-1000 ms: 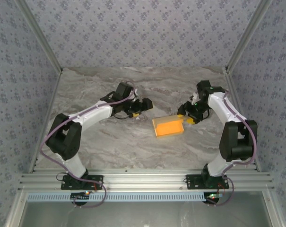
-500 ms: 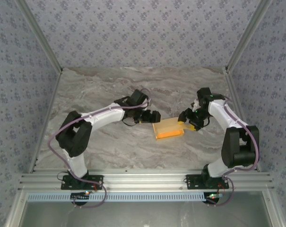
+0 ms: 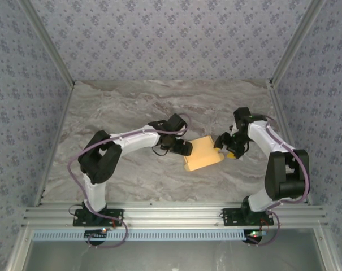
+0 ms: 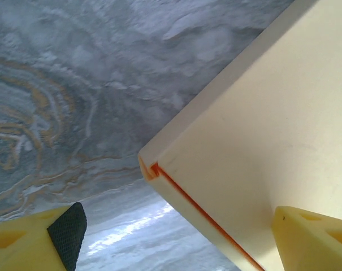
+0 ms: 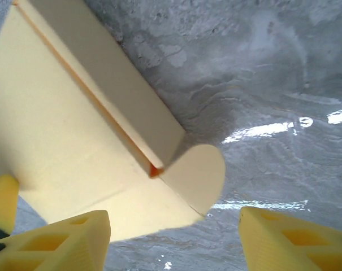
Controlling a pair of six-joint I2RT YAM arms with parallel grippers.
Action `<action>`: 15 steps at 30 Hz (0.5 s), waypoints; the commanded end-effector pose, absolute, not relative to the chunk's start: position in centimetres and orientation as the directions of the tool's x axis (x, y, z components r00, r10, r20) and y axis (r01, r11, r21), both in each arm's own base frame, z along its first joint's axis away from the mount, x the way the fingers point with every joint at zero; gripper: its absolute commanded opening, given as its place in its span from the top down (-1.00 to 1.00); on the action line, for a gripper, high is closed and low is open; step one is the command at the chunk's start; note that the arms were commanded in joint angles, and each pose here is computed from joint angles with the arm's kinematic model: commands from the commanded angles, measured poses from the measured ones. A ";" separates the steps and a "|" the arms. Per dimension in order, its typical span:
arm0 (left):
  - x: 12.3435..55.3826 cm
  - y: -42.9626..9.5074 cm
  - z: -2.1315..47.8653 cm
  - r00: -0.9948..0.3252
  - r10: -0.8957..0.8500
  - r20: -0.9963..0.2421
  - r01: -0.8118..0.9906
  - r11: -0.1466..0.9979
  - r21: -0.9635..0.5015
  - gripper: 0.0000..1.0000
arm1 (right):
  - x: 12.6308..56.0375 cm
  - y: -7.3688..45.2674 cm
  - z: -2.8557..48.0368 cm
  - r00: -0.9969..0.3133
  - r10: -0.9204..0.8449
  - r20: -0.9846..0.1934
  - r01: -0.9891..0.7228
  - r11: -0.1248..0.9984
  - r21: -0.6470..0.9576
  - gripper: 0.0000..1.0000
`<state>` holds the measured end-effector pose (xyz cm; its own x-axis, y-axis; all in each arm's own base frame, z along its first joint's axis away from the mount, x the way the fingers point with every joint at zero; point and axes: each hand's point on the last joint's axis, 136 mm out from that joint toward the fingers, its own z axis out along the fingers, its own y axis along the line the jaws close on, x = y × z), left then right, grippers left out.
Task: Fold the paper box
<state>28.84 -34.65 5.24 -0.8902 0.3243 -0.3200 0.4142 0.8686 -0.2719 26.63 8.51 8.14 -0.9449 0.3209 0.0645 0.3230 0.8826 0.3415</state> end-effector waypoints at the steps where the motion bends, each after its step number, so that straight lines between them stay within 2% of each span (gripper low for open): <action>1: 28.9 -33.2 4.0 -0.887 0.356 -0.295 0.415 0.894 -0.170 -0.76 | 26.5 7.9 9.1 -0.941 0.337 0.025 0.327 0.891 0.314 -0.30; 5: 29.0 -32.7 3.6 -0.888 0.354 -0.292 0.407 0.902 -0.144 -0.77 | 26.8 8.2 9.9 -0.945 0.328 -0.018 0.302 0.890 0.343 -0.27; 9: 29.2 -32.4 3.8 -0.882 0.364 -0.301 0.414 0.902 -0.123 -0.78 | 27.6 9.7 10.9 -0.968 0.237 -0.081 0.189 0.904 0.383 -0.21; 11: 29.3 -32.3 4.0 -0.876 0.373 -0.305 0.423 0.898 -0.116 -0.78 | 27.7 10.6 10.6 -0.979 0.190 -0.075 0.148 0.912 0.382 -0.17; 15: 29.5 -32.0 4.5 -0.865 0.384 -0.324 0.437 0.893 -0.109 -0.80 | 28.1 11.4 8.6 -0.988 0.147 -0.038 0.124 0.928 0.352 0.03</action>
